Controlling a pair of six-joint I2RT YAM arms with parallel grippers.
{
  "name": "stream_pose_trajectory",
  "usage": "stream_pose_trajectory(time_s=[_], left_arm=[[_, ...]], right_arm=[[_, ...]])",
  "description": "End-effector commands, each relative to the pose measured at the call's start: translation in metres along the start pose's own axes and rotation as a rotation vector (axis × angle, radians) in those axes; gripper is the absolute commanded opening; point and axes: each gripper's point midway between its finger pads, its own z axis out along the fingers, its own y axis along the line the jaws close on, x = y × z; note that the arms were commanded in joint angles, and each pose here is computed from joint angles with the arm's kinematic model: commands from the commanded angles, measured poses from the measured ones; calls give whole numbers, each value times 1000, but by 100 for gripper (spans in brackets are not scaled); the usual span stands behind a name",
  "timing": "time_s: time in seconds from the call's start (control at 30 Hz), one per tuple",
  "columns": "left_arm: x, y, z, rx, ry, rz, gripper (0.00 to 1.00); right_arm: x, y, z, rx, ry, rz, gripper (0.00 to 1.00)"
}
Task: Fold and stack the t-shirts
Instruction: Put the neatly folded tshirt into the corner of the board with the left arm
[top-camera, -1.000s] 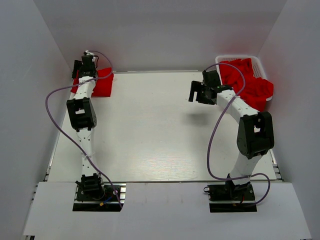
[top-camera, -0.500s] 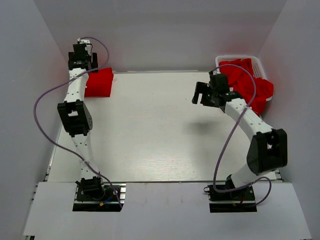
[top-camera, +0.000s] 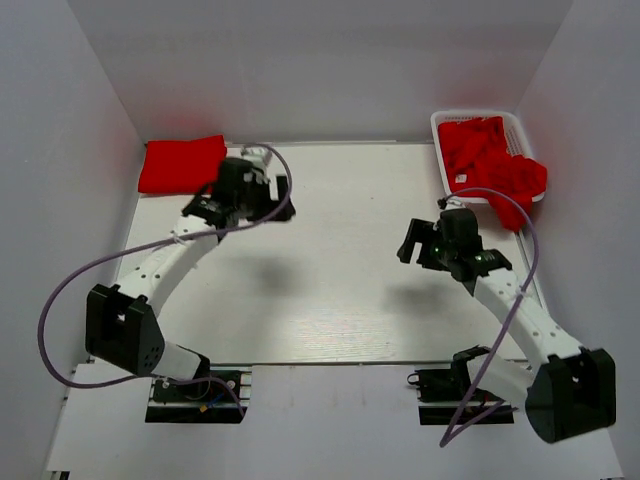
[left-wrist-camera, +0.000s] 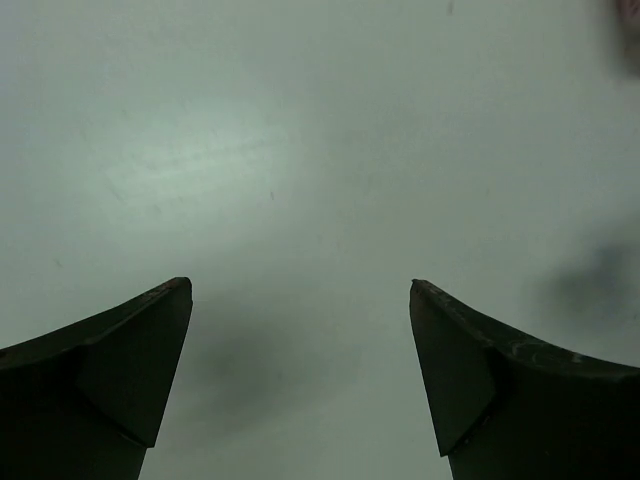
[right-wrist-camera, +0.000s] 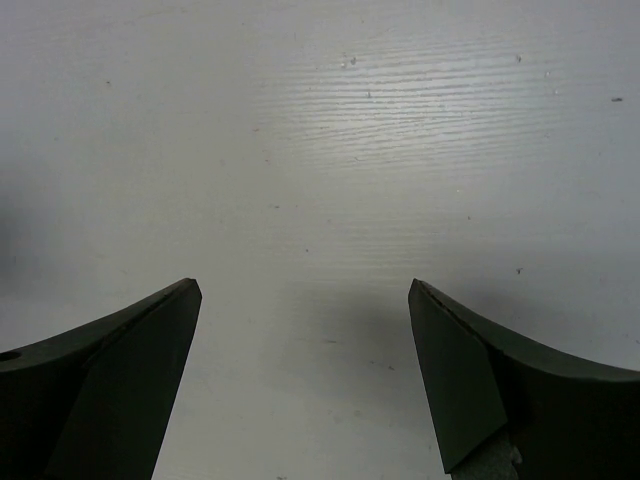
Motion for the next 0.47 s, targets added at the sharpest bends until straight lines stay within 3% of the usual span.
stream_pose_trajectory(time_s=[0.0,0.1,0.17,0.27,0.43], left_arm=[[66,-7,1,-23,123,-67,100],[103,-24,-13,52,128,-78,100],[95,-23,-27,6,78,-70,100],[98,-14,-33,-77,95,-47,100],[97,-20,-36,-71,92,-34,100]], right_arm=[[1,2,-15,-37,-69,15,90],[14,-8,-18,-3,-61,52,90],[19,-9,-20,-2,-52,68,90],[23,-4,-21,-44,-66,65,90],[18,8,-27,-124,-121,56,90]])
